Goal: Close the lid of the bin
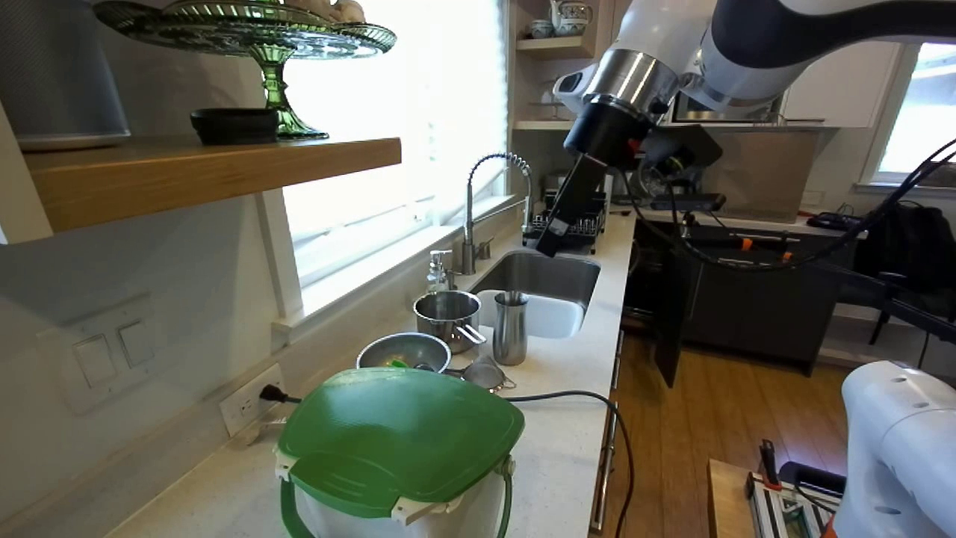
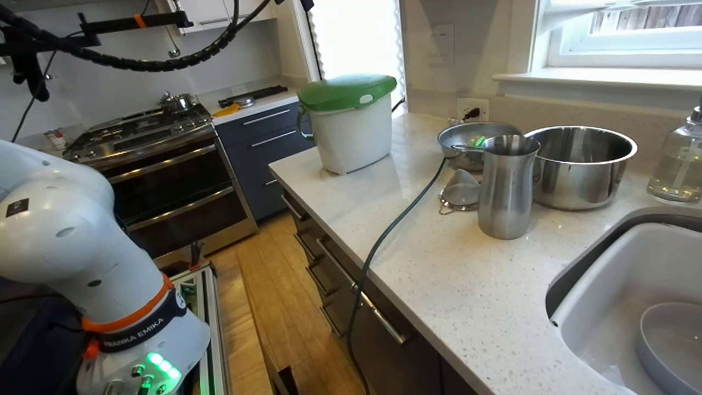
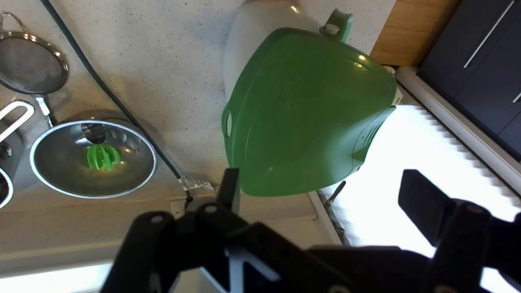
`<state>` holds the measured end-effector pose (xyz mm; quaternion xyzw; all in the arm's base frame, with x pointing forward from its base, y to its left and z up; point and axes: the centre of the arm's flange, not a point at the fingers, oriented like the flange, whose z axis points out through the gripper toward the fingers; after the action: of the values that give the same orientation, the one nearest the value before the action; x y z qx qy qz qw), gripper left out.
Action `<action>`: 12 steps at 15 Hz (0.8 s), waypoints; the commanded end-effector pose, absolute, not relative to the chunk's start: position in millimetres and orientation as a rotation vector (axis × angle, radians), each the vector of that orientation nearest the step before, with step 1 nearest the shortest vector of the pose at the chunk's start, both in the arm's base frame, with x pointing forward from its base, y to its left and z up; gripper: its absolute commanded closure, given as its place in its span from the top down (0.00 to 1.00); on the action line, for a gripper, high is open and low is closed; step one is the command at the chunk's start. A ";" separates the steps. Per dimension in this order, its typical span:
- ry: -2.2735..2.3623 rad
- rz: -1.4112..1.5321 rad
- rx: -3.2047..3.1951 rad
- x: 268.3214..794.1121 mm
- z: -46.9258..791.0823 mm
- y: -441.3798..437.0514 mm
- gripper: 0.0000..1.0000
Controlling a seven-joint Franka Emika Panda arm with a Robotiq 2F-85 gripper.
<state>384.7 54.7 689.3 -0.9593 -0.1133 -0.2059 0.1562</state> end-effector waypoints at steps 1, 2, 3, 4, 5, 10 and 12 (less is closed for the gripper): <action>-0.334 -0.554 -2.701 368.5 681.6 35.6 1.00; -0.331 -0.548 -2.696 367.5 679.5 32.5 1.00; -0.339 -0.543 -2.683 366.8 675.1 30.3 1.00; -0.343 -0.540 -2.678 366.5 670.8 28.9 1.00; -0.327 -0.563 -2.707 377.0 683.4 34.4 1.00; -0.332 -0.550 -2.700 376.0 676.7 32.1 1.00; -0.332 -0.551 -2.700 375.8 676.9 32.1 1.00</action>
<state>375.8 32.1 676.9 -0.9565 -0.1176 -0.1951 0.1823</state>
